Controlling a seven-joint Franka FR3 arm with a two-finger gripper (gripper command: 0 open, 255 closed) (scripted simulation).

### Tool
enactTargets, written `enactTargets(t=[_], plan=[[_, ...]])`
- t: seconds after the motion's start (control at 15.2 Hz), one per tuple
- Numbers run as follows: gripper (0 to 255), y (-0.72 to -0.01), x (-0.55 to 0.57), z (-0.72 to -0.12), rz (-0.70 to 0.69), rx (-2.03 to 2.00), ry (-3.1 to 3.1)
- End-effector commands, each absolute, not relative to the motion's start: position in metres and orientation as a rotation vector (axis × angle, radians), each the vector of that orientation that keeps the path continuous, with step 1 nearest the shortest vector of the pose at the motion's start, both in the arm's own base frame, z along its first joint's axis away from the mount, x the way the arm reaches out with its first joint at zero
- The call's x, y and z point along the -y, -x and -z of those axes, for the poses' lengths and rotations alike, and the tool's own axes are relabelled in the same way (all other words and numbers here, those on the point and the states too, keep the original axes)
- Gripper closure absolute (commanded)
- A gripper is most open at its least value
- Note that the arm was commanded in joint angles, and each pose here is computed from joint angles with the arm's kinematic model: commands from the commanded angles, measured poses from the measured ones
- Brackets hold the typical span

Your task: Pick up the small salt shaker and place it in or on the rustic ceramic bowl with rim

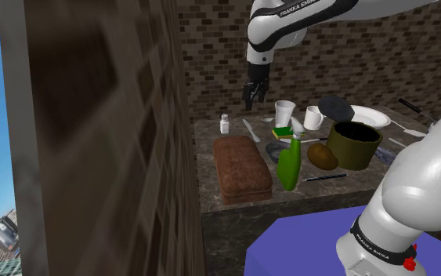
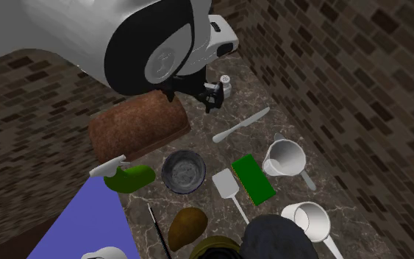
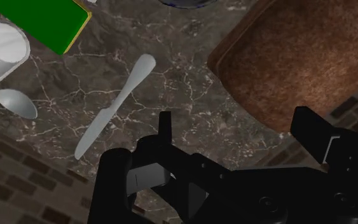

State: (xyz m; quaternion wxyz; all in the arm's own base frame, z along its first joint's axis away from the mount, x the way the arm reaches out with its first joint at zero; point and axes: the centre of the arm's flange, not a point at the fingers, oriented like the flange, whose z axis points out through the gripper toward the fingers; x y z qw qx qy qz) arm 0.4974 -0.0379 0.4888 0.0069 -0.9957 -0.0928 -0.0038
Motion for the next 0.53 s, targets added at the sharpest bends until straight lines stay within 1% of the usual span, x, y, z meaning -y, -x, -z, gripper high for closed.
enactTargets(t=[0.0,0.46], plan=[[0,-0.519,0.041,-0.479,0.011,0.3,3.112],[0,-0.604,0.048,-0.441,0.007,0.332,3.105]])
